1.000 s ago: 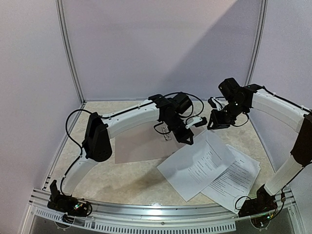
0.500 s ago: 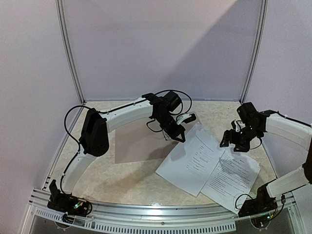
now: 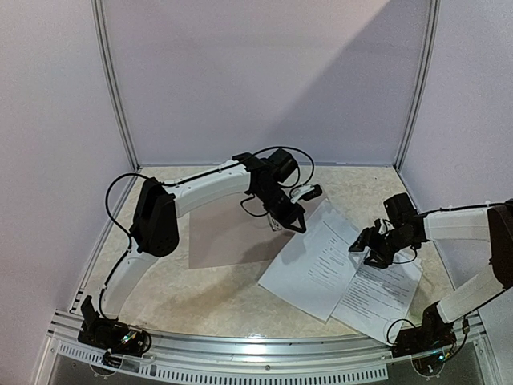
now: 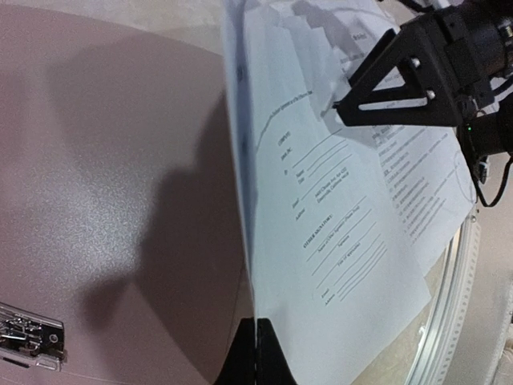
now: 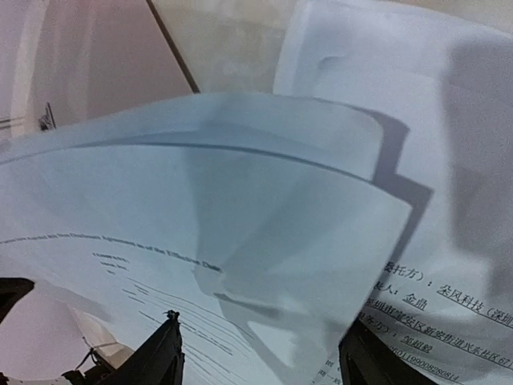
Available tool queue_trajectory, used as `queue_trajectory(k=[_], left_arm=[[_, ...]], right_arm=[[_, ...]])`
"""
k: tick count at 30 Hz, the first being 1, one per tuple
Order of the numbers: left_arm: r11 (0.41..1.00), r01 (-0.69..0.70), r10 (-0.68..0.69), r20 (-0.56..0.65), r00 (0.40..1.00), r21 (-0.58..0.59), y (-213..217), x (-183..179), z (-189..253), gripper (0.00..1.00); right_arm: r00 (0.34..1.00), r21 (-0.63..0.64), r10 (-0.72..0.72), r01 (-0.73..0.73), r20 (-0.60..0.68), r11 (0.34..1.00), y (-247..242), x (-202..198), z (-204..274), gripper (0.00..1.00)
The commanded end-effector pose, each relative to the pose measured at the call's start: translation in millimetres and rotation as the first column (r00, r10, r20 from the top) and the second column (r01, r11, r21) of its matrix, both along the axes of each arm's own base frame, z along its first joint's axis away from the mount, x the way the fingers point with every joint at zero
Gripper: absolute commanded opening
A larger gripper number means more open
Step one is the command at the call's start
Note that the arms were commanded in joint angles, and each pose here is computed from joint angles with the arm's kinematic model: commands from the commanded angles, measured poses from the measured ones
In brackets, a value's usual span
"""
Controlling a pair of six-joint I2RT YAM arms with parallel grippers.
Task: Put the files into the folder
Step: Pass from the left arm to the right
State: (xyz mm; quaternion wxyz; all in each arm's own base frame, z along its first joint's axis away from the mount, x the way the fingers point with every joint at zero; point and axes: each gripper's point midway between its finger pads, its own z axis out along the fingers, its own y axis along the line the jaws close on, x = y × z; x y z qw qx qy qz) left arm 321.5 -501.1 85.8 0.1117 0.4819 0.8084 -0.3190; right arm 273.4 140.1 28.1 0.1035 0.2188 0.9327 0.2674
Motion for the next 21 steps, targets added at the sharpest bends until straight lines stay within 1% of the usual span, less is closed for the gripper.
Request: queue_trajectory(k=[1,3,5,9,11,14,17,21], left_arm=[[1.000,-0.006,0.005,-0.016,1.000,-0.010,-1,4,-3,0.00],[1.000,-0.010,0.009,-0.016,1.000,-0.008,-1,4,-3,0.00],[1.000,-0.015,0.015,-0.017,1.000,-0.006,-1,5,-4,0.00],[1.000,-0.025,0.025,-0.019,1.000,0.001,-1,7,-7,0.00],[1.000,-0.026,0.026,-0.015,1.000,0.001,-1,8,-6,0.00],[1.000,-0.029,0.029,-0.010,1.000,0.008,0,9,-8,0.00],[1.000,-0.027,0.027,-0.008,1.000,0.007,0,9,-8,0.00],[1.000,-0.029,0.029,-0.007,1.000,0.006,0,10,-9,0.00]], right_arm=[[0.999,0.108,-0.038,0.036,0.021,0.994,13,7,-7,0.65],[0.999,0.130,-0.030,0.026,0.028,0.991,17,9,-2,0.60],[0.999,0.117,-0.030,0.027,0.026,0.993,15,8,2,0.56],[0.998,0.053,-0.043,0.040,0.051,0.998,3,5,17,0.52],[0.996,0.045,-0.051,0.047,0.079,0.998,0,4,29,0.51],[0.991,0.057,-0.052,0.045,0.121,0.997,0,4,46,0.50],[0.987,0.099,-0.028,0.013,0.155,0.995,8,5,56,0.50],[0.990,0.131,0.016,-0.035,0.143,0.991,18,9,49,0.50]])
